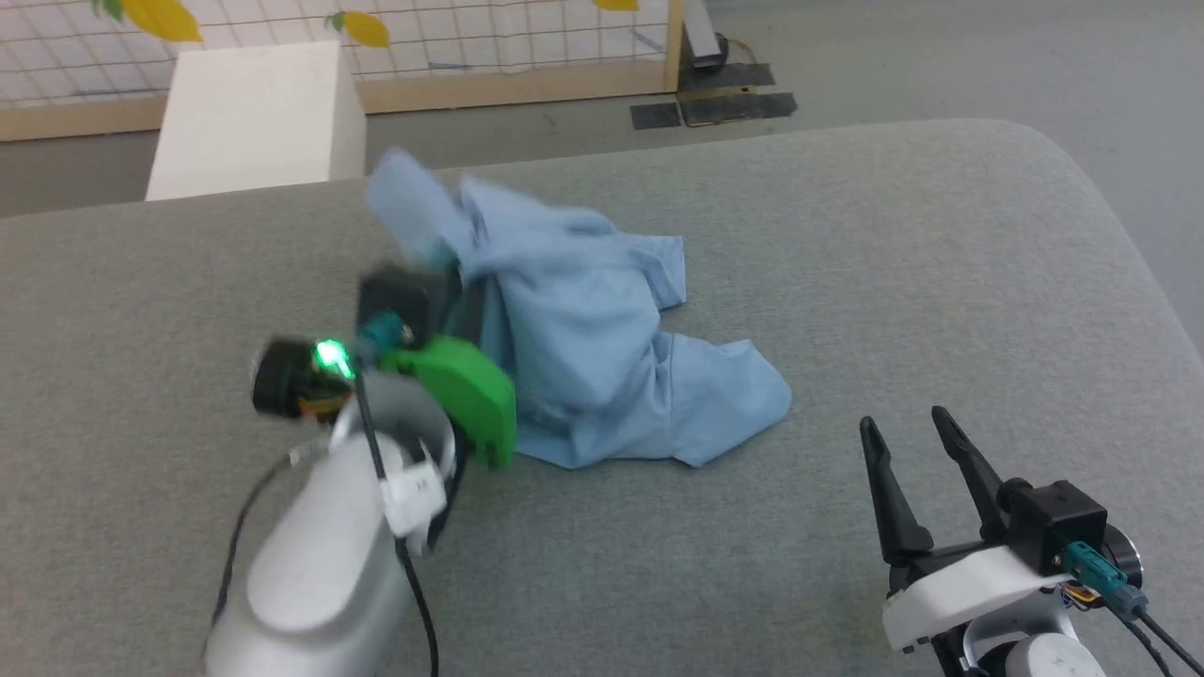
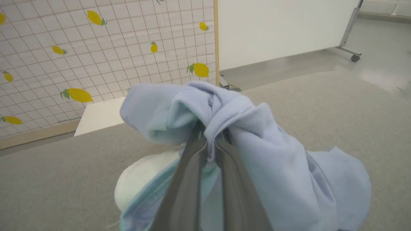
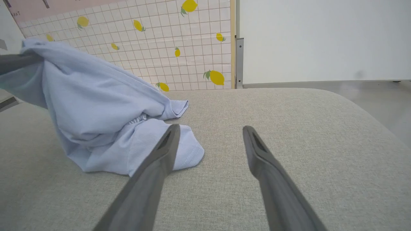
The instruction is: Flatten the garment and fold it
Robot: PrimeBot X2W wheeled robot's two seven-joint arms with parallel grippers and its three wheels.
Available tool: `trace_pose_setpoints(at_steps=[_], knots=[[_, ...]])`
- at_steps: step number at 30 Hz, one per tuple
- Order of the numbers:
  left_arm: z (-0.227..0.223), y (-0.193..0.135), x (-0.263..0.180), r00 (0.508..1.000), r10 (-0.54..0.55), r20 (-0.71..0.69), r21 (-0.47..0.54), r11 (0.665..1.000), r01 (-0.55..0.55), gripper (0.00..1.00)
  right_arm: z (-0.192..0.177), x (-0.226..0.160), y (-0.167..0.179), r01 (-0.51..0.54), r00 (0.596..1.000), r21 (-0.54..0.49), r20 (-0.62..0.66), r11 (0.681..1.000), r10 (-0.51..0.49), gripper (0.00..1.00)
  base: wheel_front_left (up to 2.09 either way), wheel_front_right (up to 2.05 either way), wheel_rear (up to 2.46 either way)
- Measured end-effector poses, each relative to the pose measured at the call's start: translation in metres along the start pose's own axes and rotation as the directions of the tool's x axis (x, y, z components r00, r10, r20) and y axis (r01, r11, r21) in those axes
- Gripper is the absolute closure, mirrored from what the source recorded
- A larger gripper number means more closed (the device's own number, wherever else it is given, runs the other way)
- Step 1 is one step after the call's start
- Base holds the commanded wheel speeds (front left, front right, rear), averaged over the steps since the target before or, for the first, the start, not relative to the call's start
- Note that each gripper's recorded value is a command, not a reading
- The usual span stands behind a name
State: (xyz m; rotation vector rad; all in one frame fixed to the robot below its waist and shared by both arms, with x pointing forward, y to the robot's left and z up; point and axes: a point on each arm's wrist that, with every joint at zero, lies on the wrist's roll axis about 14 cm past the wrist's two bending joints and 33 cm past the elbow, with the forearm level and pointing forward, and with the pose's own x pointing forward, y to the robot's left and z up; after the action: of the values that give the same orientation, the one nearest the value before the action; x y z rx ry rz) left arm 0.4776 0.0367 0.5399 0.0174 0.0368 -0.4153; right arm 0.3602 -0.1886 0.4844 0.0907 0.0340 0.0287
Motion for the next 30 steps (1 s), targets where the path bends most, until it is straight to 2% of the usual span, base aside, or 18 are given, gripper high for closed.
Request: trace_pose_setpoints(at_steps=[4,9,10,11,12,14,15,18,20,22,26,30], knots=[[-0.06,0.0,-0.034,0.977,-0.01,-0.214,-0.011,1.0,0.008,1.0,0.0,0.003,0.006,-0.02,1.0,0.003,0.002,1.0,0.02,0.0,0.0,0.0,0.0],[-0.119,-0.008,-0.085,0.895,-0.052,-0.444,-0.071,0.997,0.023,1.0,-0.001,0.006,0.008,-0.025,1.0,0.005,-0.001,1.0,0.025,0.0,0.0,0.0,0.0],[-0.125,-0.01,-0.092,0.88,-0.061,-0.47,-0.078,0.997,0.028,0.69,-0.001,0.007,0.007,-0.025,1.0,0.005,-0.001,1.0,0.025,0.0,0.0,0.0,0.0],[-0.132,-0.015,-0.102,0.86,-0.084,-0.503,-0.102,0.994,0.038,0.31,-0.001,0.008,0.007,-0.023,1.0,0.004,-0.001,1.0,0.023,0.0,0.0,0.0,0.0],[-0.139,-0.019,-0.112,0.84,-0.105,-0.533,-0.132,0.99,0.04,0.0,-0.001,0.009,0.007,-0.023,1.0,0.004,-0.001,1.0,0.023,0.0,0.0,0.0,0.0],[-0.147,-0.024,-0.127,0.816,-0.126,-0.565,-0.182,0.983,0.025,0.0,-0.002,0.01,0.006,-0.023,1.0,0.002,-0.003,1.0,0.023,0.0,0.0,0.0,0.0],[-0.146,-0.024,-0.131,0.82,-0.125,-0.558,-0.207,0.978,0.009,0.0,-0.002,0.011,0.007,-0.025,1.0,0.0,-0.007,1.0,0.025,0.0,0.0,0.0,0.0],[-0.124,-0.011,-0.13,0.889,-0.075,-0.452,-0.285,0.956,-0.064,0.0,-0.003,0.015,0.011,-0.04,0.999,-0.008,-0.018,0.999,0.04,0.0,0.0,0.0,0.0],[-0.104,0.011,-0.128,0.936,0.024,-0.351,-0.29,0.948,-0.133,0.0,-0.002,0.018,0.016,-0.055,0.998,-0.011,-0.02,0.998,0.055,0.0,0.0,0.0,0.0],[-0.082,0.043,-0.128,0.958,0.17,-0.233,-0.246,0.942,-0.227,0.0,0.002,0.025,0.024,-0.083,0.996,-0.019,-0.018,0.996,0.082,0.0,0.0,0.0,0.0],[-0.057,0.084,-0.137,0.934,0.355,-0.036,-0.194,0.914,-0.355,0.0,0.022,0.057,0.051,-0.163,0.986,-0.047,0.005,0.985,0.164,0.0,0.0,0.0,0.0],[-0.052,0.102,-0.135,0.896,0.442,0.033,-0.193,0.883,-0.428,0.0,0.041,0.095,0.085,-0.253,0.967,-0.063,-0.001,0.965,0.254,0.0,0.0,0.0,0.0]])
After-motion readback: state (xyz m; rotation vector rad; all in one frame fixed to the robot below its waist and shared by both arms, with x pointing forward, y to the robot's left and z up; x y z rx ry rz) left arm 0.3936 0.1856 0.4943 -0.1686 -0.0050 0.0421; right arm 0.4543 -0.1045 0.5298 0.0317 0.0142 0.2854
